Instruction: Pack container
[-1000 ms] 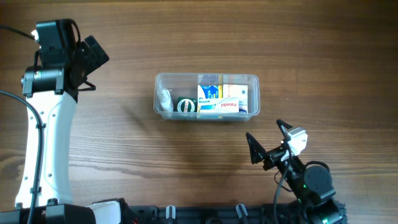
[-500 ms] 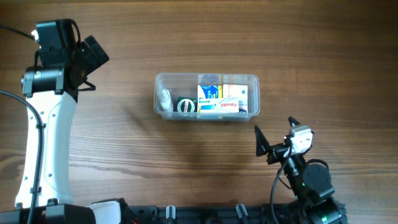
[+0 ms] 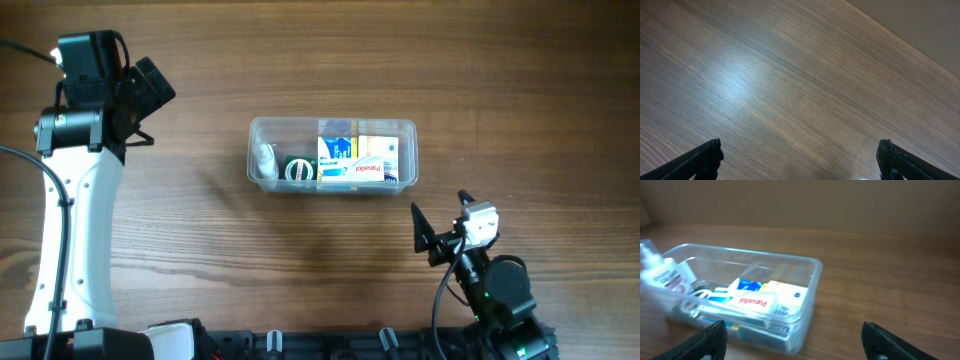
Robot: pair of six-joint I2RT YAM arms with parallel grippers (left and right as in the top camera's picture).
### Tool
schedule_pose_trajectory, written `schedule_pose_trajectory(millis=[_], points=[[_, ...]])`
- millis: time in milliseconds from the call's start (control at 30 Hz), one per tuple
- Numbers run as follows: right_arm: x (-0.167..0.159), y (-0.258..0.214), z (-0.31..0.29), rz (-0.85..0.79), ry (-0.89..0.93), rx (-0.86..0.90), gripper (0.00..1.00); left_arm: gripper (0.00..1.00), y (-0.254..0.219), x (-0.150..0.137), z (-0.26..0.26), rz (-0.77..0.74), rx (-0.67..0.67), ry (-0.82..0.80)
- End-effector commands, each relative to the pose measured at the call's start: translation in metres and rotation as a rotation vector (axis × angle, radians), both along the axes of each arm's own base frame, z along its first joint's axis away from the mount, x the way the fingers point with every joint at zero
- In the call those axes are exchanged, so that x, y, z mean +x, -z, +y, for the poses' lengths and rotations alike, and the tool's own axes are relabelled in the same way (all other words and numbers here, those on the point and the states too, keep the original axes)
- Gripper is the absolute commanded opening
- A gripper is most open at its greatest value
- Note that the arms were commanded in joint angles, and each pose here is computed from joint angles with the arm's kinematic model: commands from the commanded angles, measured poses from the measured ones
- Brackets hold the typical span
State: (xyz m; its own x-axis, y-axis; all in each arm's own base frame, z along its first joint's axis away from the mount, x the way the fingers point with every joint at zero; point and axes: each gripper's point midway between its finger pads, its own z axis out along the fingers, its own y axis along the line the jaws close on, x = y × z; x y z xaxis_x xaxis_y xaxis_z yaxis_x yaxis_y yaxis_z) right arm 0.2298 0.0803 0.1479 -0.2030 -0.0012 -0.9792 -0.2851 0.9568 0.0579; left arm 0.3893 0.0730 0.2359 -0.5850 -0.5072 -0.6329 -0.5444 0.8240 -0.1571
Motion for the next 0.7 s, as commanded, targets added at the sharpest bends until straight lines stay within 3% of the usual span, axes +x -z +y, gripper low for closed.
schedule_pose_trajectory(millis=[0,33,67,667], points=[[-0.0034,0.0068,0.0099,0.033,-0.06,0.005,0.86,1.0,-0.0053,0.0003,0.0037,-0.01,0.014,-0.008],[-0.0032,0.0078,0.0098,0.038,-0.059,0.003,0.88,1.0,-0.0054,0.0003,0.0037,-0.01,0.014,-0.008],[-0.0028,0.0086,0.0093,0.04,-0.055,0.0,1.0,1.0,-0.0053,0.0003,0.0037,-0.01,0.014,-0.008],[-0.0021,0.0141,0.0096,0.063,-0.056,-0.009,1.0,1.0,-0.0054,0.0003,0.0037,-0.01,0.014,-0.008]])
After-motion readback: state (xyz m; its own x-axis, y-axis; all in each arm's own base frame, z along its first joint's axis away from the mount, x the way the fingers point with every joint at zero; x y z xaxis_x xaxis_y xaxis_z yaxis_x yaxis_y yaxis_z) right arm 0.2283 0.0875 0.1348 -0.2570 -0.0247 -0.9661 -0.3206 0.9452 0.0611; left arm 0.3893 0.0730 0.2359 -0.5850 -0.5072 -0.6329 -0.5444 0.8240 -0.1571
